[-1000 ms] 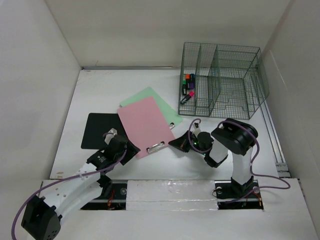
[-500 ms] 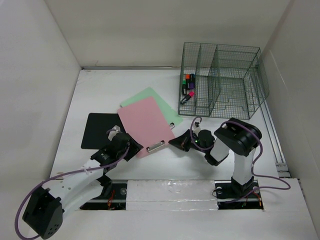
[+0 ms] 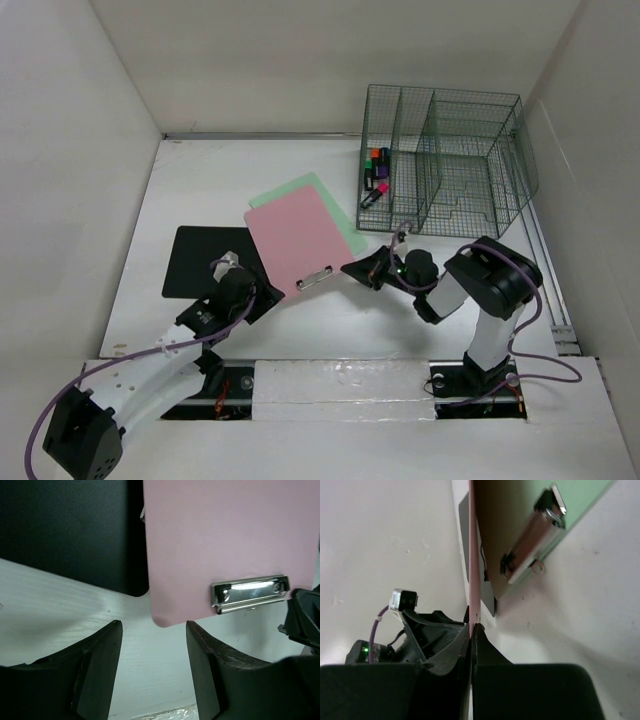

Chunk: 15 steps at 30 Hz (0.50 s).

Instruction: Organize the desk

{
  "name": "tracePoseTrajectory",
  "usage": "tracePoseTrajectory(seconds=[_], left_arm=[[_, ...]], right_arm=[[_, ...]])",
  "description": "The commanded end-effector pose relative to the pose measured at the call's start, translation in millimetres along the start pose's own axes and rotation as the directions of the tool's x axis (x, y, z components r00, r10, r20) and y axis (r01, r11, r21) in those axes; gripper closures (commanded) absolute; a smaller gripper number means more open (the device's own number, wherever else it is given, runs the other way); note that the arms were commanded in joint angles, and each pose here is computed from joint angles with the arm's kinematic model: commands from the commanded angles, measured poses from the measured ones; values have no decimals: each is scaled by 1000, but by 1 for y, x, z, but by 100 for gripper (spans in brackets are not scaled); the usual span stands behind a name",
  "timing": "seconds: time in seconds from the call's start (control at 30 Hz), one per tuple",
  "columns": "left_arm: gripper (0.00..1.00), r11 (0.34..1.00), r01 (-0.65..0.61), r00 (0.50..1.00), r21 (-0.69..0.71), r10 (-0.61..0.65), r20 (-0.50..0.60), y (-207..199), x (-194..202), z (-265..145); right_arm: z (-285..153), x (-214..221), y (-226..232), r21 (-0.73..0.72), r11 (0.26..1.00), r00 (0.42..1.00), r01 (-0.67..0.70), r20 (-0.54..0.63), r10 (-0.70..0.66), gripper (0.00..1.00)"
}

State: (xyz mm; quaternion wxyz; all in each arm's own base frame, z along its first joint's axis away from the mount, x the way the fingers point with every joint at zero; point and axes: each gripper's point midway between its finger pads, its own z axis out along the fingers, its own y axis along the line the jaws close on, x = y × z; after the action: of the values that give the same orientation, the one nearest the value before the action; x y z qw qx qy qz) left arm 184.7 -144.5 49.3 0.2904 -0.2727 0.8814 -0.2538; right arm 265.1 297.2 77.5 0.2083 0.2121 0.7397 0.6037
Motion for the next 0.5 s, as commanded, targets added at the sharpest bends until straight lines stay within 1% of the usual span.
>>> tracePoseTrajectory(seconds=[0.0,0.1,0.13,0.23,0.3,0.33,0.37,0.47], left_arm=[[50,1000,-20,1000,-13,21,13,-1,-5,0],[50,999,-9,1000,31,9,20,-12,-7,2],[50,998,1,999,70,-3,33,-21,-10,3],[49,991,26,998,134,-32,45,-34,-12,6],[49,990,41,998,135,-47,40,-31,-10,10],[49,983,47,997,179,-58,57,-40,-14,10],[49,979,62,995,196,-75,60,-42,-14,12],[49,976,73,994,207,-89,68,-43,-15,13]], right_arm=[[-20,-13,115,-422,885,980,196,104,-167,100],[-19,-11,118,-428,883,982,191,86,-171,100],[-18,-6,119,-435,881,983,186,74,-171,100],[-20,-5,121,-451,878,987,162,62,-150,100],[-21,-4,124,-471,870,989,146,50,-140,100],[-19,0,122,-471,872,990,135,35,-134,100],[-18,0,123,-483,867,992,119,26,-122,100],[-17,5,124,-488,866,992,111,8,-123,100]])
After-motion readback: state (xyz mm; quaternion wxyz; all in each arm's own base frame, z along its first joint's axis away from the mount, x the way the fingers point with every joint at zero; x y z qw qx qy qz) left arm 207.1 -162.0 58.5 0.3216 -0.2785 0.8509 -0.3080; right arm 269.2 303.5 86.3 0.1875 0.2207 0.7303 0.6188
